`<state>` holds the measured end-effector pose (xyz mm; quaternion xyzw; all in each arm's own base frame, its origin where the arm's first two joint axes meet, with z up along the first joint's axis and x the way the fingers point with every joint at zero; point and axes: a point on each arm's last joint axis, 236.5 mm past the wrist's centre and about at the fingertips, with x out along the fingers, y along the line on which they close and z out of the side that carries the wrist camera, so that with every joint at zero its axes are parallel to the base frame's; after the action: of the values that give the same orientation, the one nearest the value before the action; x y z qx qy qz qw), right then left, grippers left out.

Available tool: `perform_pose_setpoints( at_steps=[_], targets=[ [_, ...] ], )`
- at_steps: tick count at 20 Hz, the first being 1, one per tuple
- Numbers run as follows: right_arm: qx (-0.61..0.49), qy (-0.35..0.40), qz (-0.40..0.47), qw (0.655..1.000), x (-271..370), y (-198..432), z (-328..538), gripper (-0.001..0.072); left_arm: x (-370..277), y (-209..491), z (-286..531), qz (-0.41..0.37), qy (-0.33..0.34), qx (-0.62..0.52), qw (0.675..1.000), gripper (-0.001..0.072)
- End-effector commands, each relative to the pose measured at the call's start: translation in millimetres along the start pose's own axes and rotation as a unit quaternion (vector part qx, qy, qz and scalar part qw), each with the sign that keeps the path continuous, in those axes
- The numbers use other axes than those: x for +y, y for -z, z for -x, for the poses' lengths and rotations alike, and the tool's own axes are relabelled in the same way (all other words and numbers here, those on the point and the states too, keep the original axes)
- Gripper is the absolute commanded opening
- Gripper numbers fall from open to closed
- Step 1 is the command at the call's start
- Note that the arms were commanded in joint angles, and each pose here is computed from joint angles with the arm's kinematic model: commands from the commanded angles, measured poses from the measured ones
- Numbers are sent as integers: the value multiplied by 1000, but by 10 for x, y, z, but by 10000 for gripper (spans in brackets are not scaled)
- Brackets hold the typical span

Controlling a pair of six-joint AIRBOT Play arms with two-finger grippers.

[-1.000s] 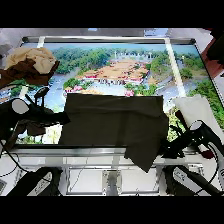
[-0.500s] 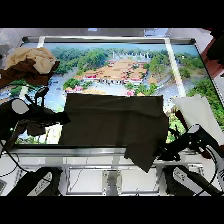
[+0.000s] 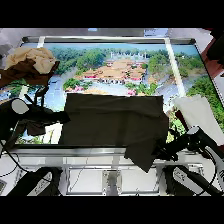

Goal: Fold the shirts.

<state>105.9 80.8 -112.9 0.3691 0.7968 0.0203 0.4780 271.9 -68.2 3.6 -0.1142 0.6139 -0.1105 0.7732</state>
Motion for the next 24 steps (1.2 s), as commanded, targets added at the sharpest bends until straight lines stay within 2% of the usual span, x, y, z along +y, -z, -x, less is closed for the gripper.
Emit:
perform_pose_setpoints(
  at_steps=[1, 4, 5, 6, 13, 16, 19, 21, 22, 24],
  targets=[
    [-8, 0, -8, 1000, -6, -24, -65, 314, 3, -7, 1, 0, -1, -2, 1000, 678],
    [-15, 12, 11, 1000, 44, -43, -150, 311, 5, -5, 1, 0, -1, -1, 1000, 677],
    [-17, 14, 21, 1000, 73, -48, -171, 198, 5, -2, 1, 0, -1, -1, 1000, 678],
    [-16, 9, 35, 999, 111, -40, -182, 41, 6, 1, 1, 0, -1, 0, 1000, 678],
    [-4, -33, 105, 994, 507, 11, 114, 28, 37, -116, 120, -17, -16, -33, 999, 677],
    [-43, -38, 148, 987, 724, -49, 419, 28, 430, -226, 629, -13, -129, -85, 988, 677],
    [-101, -50, 192, 975, 1003, -125, 766, 28, 933, 27, 1091, 60, -250, -115, 960, 675],
    [-137, -53, 216, 965, 1153, -158, 983, 28, 1007, 279, 963, 112, -249, -101, 957, 660],
    [-149, -53, 225, 962, 1208, -168, 1067, 28, 1004, 442, 767, 140, -236, -73, 959, 626],
    [-165, -54, 235, 956, 1286, -195, 1180, 28, 894, 748, 296, 185, -185, -23, 965, 625]
  ],
)
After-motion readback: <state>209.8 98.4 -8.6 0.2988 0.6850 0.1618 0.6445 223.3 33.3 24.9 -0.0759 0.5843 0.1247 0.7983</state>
